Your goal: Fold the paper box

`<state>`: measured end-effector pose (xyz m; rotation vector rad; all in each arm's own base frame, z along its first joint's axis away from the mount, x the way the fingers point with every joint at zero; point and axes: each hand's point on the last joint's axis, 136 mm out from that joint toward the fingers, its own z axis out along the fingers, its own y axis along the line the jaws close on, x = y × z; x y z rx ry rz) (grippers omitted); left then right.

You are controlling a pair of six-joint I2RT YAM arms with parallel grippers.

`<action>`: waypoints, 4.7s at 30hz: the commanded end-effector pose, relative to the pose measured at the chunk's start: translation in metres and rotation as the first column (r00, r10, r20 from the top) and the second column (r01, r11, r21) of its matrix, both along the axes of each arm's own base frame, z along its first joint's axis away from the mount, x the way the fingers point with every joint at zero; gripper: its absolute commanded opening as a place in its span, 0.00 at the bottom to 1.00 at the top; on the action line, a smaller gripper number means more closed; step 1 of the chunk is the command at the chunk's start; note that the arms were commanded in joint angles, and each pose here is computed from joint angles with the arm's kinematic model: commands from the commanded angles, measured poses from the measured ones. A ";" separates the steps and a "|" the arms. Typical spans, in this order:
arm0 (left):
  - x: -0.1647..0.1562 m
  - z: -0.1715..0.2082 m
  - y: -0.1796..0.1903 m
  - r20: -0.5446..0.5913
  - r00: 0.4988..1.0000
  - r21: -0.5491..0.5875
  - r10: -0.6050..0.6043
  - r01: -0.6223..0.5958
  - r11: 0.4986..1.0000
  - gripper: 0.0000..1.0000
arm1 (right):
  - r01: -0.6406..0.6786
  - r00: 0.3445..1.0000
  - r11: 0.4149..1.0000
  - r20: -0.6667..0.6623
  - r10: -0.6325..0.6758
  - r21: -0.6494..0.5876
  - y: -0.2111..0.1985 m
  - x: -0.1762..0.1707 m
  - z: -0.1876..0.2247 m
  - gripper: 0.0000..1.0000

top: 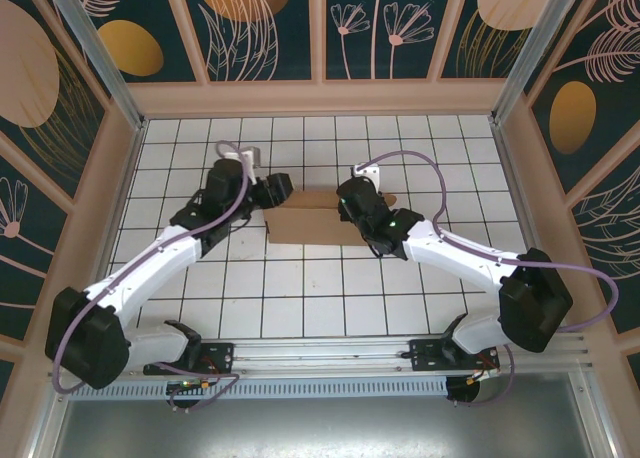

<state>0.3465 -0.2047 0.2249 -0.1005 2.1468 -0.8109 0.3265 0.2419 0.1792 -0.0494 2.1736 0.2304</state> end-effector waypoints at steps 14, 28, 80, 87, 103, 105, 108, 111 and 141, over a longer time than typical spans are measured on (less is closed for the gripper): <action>-0.016 -0.036 0.024 -0.138 0.990 -0.047 0.034 -0.041 0.998 0.75 | -0.052 0.978 0.993 -0.206 0.030 -0.104 -0.007 -0.033 -0.070 0.18; -0.014 -0.049 -0.002 -0.122 0.991 -0.227 -0.059 0.030 0.973 0.71 | -0.097 0.972 0.991 -0.222 0.076 -0.087 0.006 -0.036 -0.069 0.18; -0.037 0.012 0.054 0.434 0.532 0.700 -0.727 0.308 0.644 0.61 | -0.581 0.528 0.691 0.448 0.722 -0.430 -0.008 -0.060 0.153 0.47; -0.020 0.012 0.052 0.451 0.544 0.679 -0.708 0.306 0.668 0.60 | -0.587 0.545 0.689 0.422 0.725 -0.425 -0.012 -0.058 0.152 0.44; -0.010 -0.008 0.049 0.413 0.539 0.682 -0.734 0.351 0.642 0.41 | -0.512 0.616 0.749 0.428 0.661 -0.421 -0.050 -0.039 0.159 0.34; -0.009 -0.011 0.048 0.396 0.540 0.680 -0.743 0.371 0.632 0.38 | -0.517 0.618 0.756 0.437 0.654 -0.401 -0.058 -0.033 0.163 0.32; -0.011 -0.016 0.049 0.383 0.540 0.684 -0.749 0.379 0.623 0.36 | -0.547 0.619 0.747 0.418 0.665 -0.378 -0.063 -0.026 0.164 0.30; -0.011 -0.016 0.049 0.388 0.545 0.681 -0.744 0.374 0.629 0.28 | -0.563 0.631 0.736 0.379 0.677 -0.376 -0.065 -0.021 0.155 0.29; -0.010 -0.014 0.048 0.392 0.542 0.698 -0.743 0.351 0.624 0.00 | -0.719 0.535 0.490 0.058 0.843 -0.493 -0.082 -0.019 0.029 0.41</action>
